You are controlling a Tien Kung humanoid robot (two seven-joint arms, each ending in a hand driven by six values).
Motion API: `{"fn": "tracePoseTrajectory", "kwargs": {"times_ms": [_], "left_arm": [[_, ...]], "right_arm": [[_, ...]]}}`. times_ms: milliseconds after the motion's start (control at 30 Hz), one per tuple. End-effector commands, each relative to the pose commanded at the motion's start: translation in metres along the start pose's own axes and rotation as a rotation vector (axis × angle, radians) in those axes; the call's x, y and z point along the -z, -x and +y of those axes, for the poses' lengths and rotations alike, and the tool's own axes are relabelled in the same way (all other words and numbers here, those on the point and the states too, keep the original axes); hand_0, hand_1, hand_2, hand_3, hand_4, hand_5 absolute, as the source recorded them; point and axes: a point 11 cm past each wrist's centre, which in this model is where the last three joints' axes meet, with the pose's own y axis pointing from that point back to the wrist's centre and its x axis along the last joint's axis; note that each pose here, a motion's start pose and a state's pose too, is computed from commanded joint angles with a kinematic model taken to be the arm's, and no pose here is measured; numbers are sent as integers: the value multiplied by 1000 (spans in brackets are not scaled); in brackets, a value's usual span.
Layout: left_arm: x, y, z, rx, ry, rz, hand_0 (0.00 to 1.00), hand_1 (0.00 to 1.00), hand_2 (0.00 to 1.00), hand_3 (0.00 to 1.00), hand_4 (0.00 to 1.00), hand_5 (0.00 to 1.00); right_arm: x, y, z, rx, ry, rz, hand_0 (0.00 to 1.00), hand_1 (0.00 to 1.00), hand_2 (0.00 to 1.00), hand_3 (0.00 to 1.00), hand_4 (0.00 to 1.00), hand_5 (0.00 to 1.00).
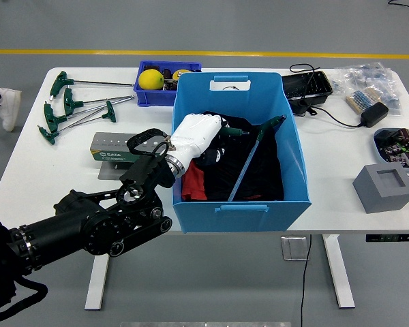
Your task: Lift tool from toolbox,place it in box,lift tool from toolbox,place it in box
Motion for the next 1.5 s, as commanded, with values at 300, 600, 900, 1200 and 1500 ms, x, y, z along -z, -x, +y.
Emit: {"fn": "tracePoseTrajectory", "kwargs": {"times_ms": [300,600,900,1200,1500], "left_arm": [[-17,-11,3,-143,174,-281,318,336,434,497,867,139],[14,28,3,196,16,-200,536,651,776,819,998,373],[8,33,4,289,20,-133,791,867,998,983,998,480],[7,9,1,187,21,-82,812,889,998,991,998,514],[24,-48,6,-95,-67,266,678,712,817,791,944,501]], "right_arm": [[2,0,0,0,-4,-7,680,666,728,574,779,692],[5,0,0,0,-8,-11,683,666,729,574,779,692],[5,0,0,0,-6,-11,682,666,729,574,780,696],[5,0,0,0,-6,-14,682,666,729,575,780,697],[5,0,0,-1,-7,-17,679,666,728,574,780,696]]}}
